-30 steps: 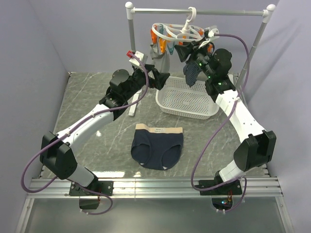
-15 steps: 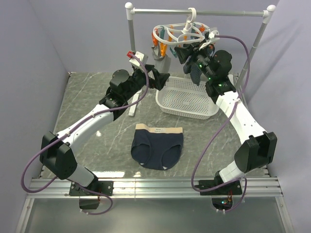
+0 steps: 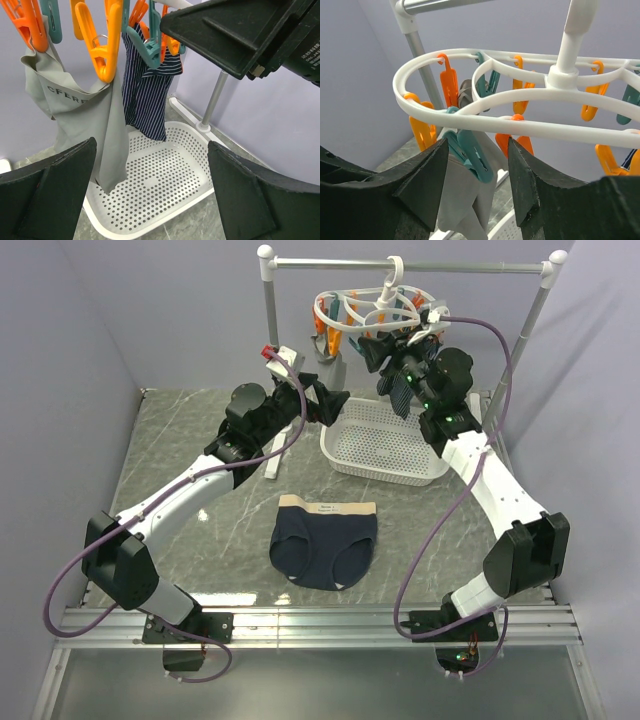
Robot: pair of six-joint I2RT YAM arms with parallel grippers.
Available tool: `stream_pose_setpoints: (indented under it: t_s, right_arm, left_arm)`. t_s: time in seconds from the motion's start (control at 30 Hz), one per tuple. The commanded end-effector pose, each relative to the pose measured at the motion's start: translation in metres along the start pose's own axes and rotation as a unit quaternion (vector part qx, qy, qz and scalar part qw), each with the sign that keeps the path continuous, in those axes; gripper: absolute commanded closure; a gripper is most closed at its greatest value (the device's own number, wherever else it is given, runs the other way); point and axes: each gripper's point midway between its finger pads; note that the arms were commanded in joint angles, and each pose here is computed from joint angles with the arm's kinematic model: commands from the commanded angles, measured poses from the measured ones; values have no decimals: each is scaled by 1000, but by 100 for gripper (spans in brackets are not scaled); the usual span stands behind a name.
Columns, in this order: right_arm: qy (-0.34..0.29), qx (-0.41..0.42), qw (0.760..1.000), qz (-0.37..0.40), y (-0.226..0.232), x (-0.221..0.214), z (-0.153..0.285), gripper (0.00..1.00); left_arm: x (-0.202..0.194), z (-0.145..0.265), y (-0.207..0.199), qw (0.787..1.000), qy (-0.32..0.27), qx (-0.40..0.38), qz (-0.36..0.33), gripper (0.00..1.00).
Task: Clip the underwear to the hanger
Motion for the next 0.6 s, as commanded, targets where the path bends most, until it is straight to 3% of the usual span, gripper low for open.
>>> stream_pose_setpoints:
  t_s: [0.0,0.37,0.57]
  right_arm:
    - [-43,-12,999,7,1,26,0,42]
    - [-41,-36,999,-1,4,18,-13,44]
    - [-44,-56,997,-2,5,13,-17,51]
  left_arm:
    - [25,2,-16,999,-31,-24,-10,1]
    - [23,-3,-14,999,-31,-23,-3,1]
    - [18,-3,-12,999,-28,-19,6,1]
Point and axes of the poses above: each gripper's point midway between its finger pads, its own z axis back along the fingers, its own y axis along the line the jaws close on, x = y × z, and after that the axes turned 13 degrees about z, right-handed
